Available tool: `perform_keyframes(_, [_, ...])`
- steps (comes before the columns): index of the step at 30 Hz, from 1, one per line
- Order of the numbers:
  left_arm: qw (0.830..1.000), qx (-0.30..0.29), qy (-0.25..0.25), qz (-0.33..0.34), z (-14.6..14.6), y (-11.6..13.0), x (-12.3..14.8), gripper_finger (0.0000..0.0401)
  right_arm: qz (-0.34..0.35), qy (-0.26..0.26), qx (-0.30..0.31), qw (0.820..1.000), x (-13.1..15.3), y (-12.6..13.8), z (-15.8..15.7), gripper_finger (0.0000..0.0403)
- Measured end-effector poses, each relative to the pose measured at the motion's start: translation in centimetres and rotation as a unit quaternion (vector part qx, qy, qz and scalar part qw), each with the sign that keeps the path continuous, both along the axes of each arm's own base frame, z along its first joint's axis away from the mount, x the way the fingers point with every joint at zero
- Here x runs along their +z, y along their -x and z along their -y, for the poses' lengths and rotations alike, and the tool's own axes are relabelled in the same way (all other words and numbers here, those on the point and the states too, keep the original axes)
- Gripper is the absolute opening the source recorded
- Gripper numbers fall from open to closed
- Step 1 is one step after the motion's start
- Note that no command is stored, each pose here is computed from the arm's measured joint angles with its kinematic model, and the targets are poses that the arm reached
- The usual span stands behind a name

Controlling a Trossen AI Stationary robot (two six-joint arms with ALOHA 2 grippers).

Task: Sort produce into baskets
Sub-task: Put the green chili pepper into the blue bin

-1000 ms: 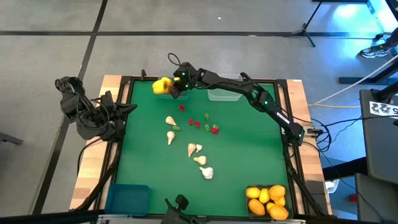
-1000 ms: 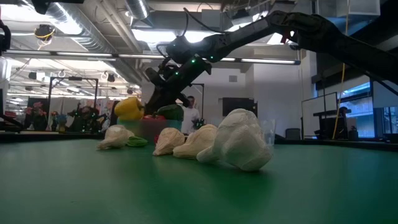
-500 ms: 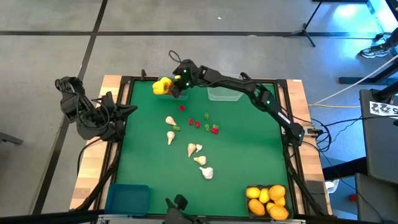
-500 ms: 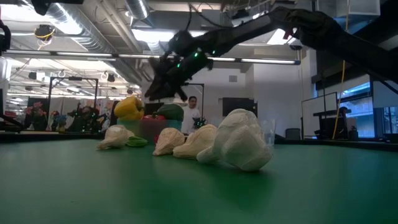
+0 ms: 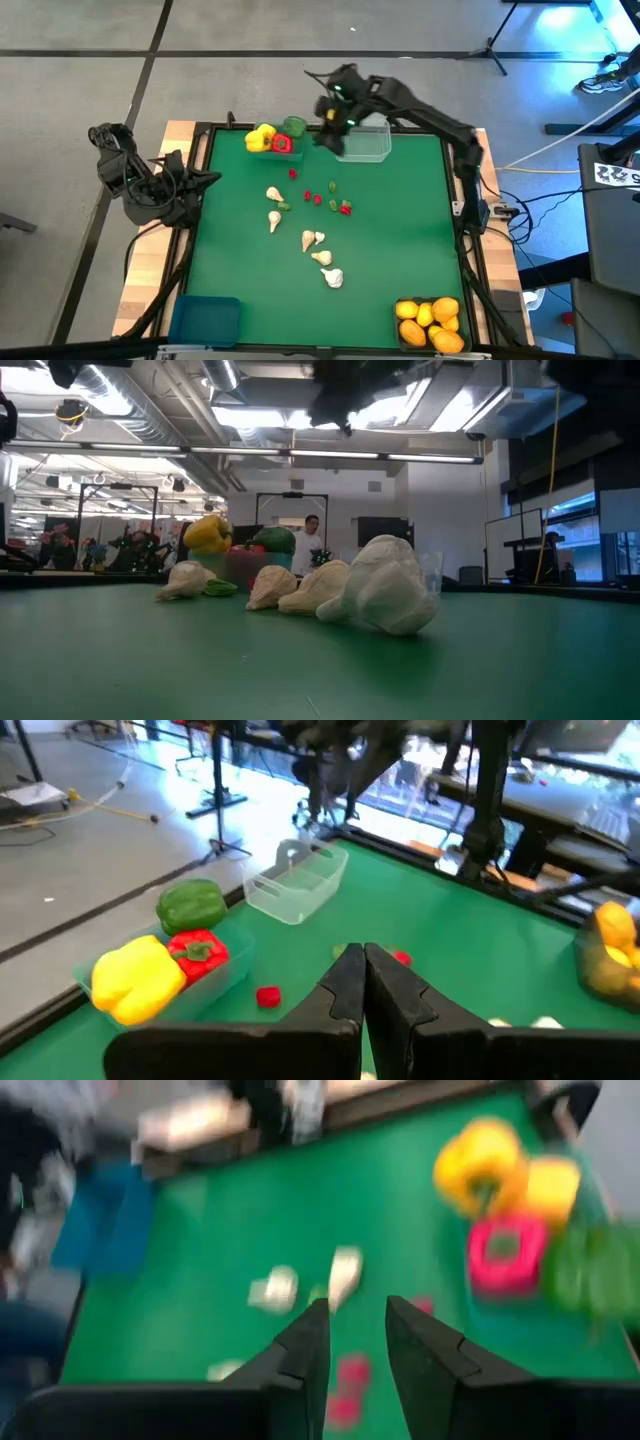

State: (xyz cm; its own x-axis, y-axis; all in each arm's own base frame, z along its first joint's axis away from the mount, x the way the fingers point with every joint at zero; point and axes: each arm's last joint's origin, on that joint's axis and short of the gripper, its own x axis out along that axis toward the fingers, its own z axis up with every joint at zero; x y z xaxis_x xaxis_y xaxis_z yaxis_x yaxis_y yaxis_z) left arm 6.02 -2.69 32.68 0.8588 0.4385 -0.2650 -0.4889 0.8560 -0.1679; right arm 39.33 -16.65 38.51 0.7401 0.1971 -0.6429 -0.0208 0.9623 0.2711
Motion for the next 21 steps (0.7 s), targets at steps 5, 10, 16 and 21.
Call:
perform_keyframes(5, [1.0, -0.015, 0.023, -0.013, 0.3, -0.2, -0.1, 0.0004, -0.105, 0.015, 0.016, 0.994, 3.1, 5.1, -4.8, 0.0113])
perform_keyframes(10, [0.998, -0.011, 0.056, -0.017, 0.7, -0.6, -0.3, 0.0039, -0.208, 0.099, -0.028, 0.973, 3.8, 7.4, -8.9, 0.0181])
perform_keyframes(16, [0.995, 0.005, 0.08, -0.052, 0.9, -1.5, -0.7, 0.0092, -0.274, 0.095, -0.045, 0.956, 0.8, 7.6, -11.1, 0.0254])
perform_keyframes(21, [0.987, 0.041, 0.128, -0.092, 0.6, -2.2, -1.3, 0.012, -0.261, 0.047, -0.031, 0.964, -4.1, 6.7, -11.2, 0.0265])
